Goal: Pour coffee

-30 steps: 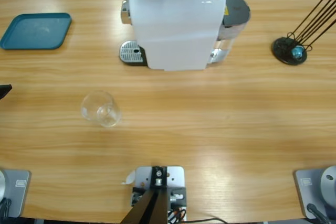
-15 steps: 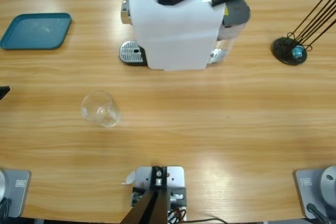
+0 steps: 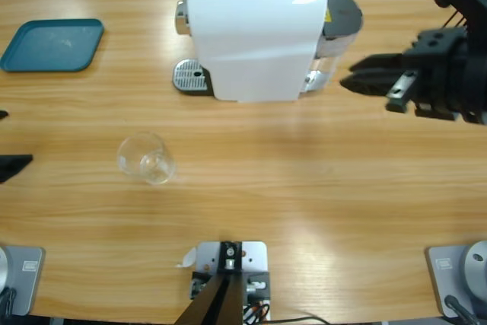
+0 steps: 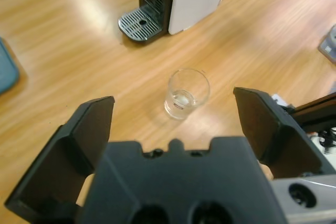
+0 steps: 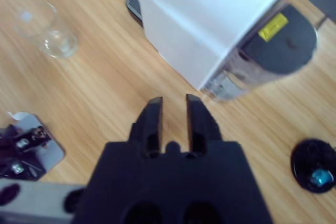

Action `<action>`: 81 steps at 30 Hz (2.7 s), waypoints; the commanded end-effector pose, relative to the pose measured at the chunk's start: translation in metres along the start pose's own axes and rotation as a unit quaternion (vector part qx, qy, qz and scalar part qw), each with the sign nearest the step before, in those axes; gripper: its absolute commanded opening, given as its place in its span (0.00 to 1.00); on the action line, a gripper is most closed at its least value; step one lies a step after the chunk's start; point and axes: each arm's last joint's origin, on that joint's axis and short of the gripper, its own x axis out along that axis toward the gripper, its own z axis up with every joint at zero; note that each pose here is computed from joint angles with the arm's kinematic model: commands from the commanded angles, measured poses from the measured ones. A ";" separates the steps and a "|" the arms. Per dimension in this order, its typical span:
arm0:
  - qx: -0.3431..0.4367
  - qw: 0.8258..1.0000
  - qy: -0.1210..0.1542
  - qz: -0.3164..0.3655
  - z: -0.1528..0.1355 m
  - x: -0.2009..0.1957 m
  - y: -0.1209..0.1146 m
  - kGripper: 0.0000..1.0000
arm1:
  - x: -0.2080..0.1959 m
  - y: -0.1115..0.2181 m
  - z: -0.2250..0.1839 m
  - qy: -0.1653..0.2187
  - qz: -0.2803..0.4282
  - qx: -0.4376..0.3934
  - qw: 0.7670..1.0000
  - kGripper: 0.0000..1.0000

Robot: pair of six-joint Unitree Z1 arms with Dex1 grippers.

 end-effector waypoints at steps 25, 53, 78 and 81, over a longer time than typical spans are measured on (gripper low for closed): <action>0.011 0.993 0.113 0.026 -0.043 0.106 -0.047 1.00 | -0.018 -0.010 -0.042 0.047 -0.060 0.000 0.997 1.00; 0.024 0.991 0.107 0.083 -0.043 0.141 -0.057 0.96 | -0.009 -0.007 -0.038 0.057 -0.048 -0.003 0.997 1.00; 0.054 0.990 0.057 0.113 -0.040 0.144 -0.055 0.00 | -0.009 -0.005 -0.031 0.080 -0.041 -0.009 0.996 1.00; 0.069 0.992 0.014 0.105 -0.031 0.129 -0.051 0.00 | -0.008 -0.005 -0.030 0.074 -0.041 -0.008 0.996 1.00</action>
